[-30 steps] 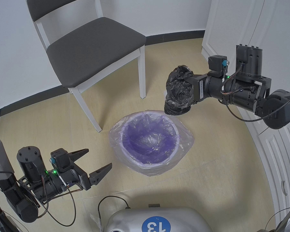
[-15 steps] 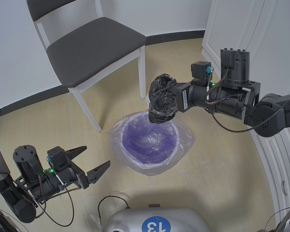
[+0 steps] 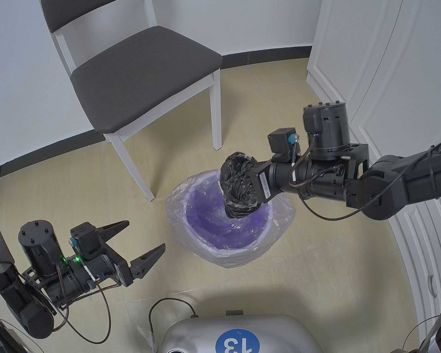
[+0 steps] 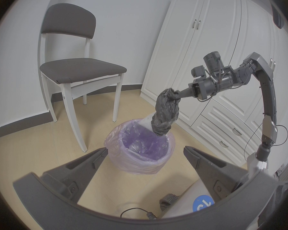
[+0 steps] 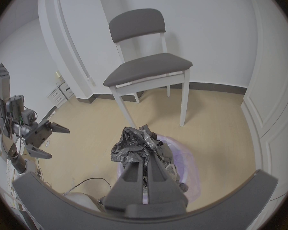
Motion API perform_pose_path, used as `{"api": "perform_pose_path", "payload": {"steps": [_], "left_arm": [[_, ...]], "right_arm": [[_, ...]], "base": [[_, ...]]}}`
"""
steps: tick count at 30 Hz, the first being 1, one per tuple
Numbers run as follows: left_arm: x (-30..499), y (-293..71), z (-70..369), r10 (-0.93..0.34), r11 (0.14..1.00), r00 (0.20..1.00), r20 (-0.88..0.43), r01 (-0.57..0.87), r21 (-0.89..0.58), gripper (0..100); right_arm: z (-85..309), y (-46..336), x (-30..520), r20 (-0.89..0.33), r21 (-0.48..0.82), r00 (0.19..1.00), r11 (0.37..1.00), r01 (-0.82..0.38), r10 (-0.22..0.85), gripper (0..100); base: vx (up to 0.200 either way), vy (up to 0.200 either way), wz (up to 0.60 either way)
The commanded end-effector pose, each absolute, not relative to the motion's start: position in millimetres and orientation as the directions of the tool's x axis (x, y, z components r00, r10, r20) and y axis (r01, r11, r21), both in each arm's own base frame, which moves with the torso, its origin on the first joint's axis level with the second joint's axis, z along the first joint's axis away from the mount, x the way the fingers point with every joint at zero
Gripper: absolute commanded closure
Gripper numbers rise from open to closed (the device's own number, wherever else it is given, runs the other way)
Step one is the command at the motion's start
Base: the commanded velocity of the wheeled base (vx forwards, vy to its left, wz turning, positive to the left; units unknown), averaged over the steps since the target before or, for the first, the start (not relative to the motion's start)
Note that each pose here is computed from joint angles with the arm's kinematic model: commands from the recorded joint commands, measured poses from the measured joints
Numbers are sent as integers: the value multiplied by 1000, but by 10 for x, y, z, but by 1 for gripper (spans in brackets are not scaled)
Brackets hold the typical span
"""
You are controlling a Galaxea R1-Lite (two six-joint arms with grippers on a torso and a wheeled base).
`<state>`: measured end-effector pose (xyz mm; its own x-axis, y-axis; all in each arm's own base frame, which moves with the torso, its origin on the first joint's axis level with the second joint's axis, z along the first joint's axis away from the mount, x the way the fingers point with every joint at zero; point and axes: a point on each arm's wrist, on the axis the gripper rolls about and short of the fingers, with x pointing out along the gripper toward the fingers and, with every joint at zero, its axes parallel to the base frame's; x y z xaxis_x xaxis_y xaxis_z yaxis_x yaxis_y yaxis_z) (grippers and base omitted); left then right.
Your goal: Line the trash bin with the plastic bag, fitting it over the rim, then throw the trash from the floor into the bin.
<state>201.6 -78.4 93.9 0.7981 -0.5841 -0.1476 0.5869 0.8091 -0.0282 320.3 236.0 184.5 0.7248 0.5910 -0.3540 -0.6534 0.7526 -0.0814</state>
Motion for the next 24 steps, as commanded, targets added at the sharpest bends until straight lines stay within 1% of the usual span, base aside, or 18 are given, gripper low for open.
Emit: {"api": "perform_pose_path", "payload": {"steps": [1, 18, 24], "left_arm": [[2039, -744, 974, -568, 821, 814, -122, 571, -18, 0], [2053, -704, 992, -554, 831, 825, -113, 556, -15, 0], [2058, -702, 982, -552, 832, 825, -117, 554, -17, 0]], "right_arm": [[1538, 2477, 3332, -415, -74, 702, 747, -661, 580, 100], [955, 2670, 3524, -507, -58, 658, 739, -671, 557, 100], [669, 2751, 3669, -528, -50, 671, 770, -636, 520, 100]], "base": [[0, 0, 0], [0, 0, 0], [0, 0, 0]]}}
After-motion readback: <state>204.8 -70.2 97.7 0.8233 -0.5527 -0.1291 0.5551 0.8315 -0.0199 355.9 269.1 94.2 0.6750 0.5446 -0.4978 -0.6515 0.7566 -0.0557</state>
